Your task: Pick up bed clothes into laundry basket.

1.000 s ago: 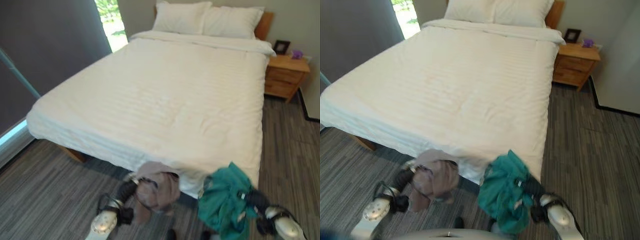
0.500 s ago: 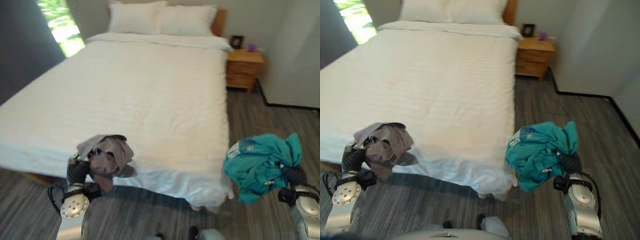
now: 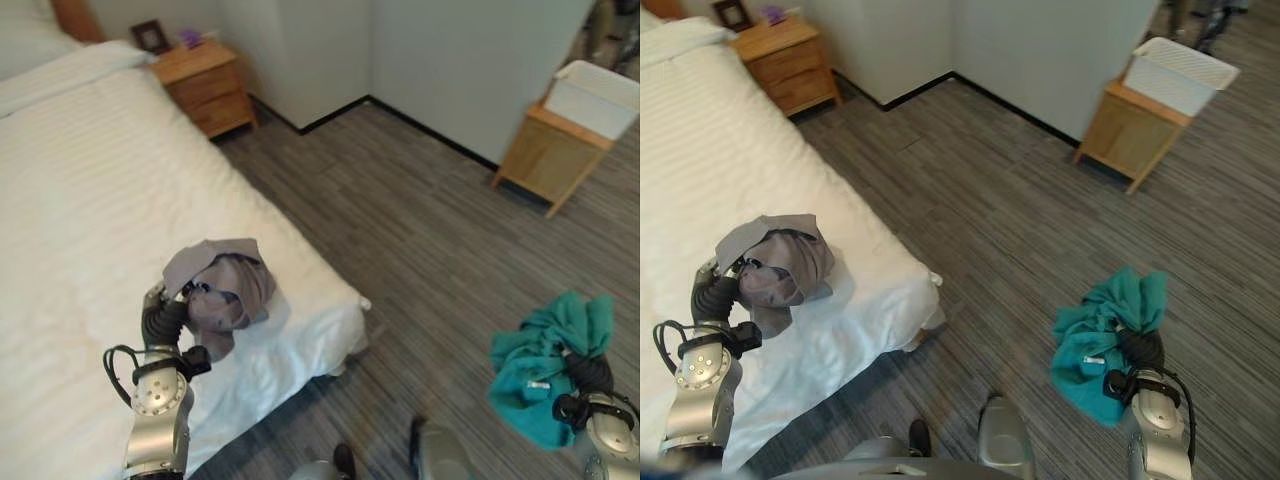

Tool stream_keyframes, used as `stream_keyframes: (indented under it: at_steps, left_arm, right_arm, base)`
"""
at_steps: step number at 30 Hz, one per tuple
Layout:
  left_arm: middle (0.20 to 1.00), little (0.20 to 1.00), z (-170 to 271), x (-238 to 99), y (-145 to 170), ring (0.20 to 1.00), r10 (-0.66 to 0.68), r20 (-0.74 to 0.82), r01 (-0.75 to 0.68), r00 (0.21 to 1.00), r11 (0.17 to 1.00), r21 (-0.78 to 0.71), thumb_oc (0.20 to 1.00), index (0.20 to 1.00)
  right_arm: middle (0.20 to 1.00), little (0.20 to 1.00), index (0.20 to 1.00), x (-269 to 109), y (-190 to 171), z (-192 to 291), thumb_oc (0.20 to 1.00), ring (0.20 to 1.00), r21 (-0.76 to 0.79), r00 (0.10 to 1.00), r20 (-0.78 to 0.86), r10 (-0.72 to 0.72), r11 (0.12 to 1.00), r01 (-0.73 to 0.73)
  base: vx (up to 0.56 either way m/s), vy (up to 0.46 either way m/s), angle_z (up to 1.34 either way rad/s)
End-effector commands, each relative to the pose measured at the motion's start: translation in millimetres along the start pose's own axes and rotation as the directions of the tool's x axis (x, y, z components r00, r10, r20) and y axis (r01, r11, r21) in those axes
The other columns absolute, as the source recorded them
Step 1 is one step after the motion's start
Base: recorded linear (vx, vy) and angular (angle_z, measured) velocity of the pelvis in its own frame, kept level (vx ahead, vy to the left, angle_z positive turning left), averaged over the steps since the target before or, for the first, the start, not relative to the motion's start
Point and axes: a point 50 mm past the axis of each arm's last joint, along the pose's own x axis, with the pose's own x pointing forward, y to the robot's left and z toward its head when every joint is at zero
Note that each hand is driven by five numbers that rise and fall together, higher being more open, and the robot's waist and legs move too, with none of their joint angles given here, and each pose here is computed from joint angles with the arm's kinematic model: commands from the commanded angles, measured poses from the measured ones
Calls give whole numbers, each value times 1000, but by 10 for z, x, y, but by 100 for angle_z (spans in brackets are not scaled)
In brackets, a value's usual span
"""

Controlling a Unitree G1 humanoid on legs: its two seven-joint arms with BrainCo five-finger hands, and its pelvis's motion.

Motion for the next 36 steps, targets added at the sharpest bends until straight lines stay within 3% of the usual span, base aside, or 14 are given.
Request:
stream_keyframes:
  at_steps: [1,12,24,26,31,36]
  left_arm:
    - [200,200,264,-18,189,200,-3,129,2,992,1000,14,200,200]
    - [200,200,284,36,-228,200,-176,136,182,975,983,-30,200,200]
    - [200,200,204,-59,-440,200,-284,107,290,953,956,-39,200,200]
    - [200,200,273,-49,-481,200,-302,136,309,944,950,-38,200,200]
    - [200,200,271,-19,-377,200,-267,132,270,954,963,-1,200,200]
    - [200,200,209,41,4,200,-83,102,81,991,996,26,200,200]
  right_arm:
    - [200,200,200,158,41,460,200,200,28,973,229,10,999,-17]
    - [200,200,200,89,105,440,200,200,-16,973,217,81,997,-79]
    - [200,200,200,66,25,398,200,200,-70,977,196,86,995,-74]
    - [200,200,200,54,20,287,200,200,-18,986,158,59,998,-57]
    - [200,200,200,39,142,235,200,200,-4,984,137,112,994,-112]
    - [200,200,200,156,246,409,200,200,-34,970,198,141,990,-137]
  base:
    - [-79,-18,-81]
    - [-16,-156,-38]
    - [74,-55,-44]
    - [174,158,-95]
    - [119,110,-11]
    - [56,145,-20]
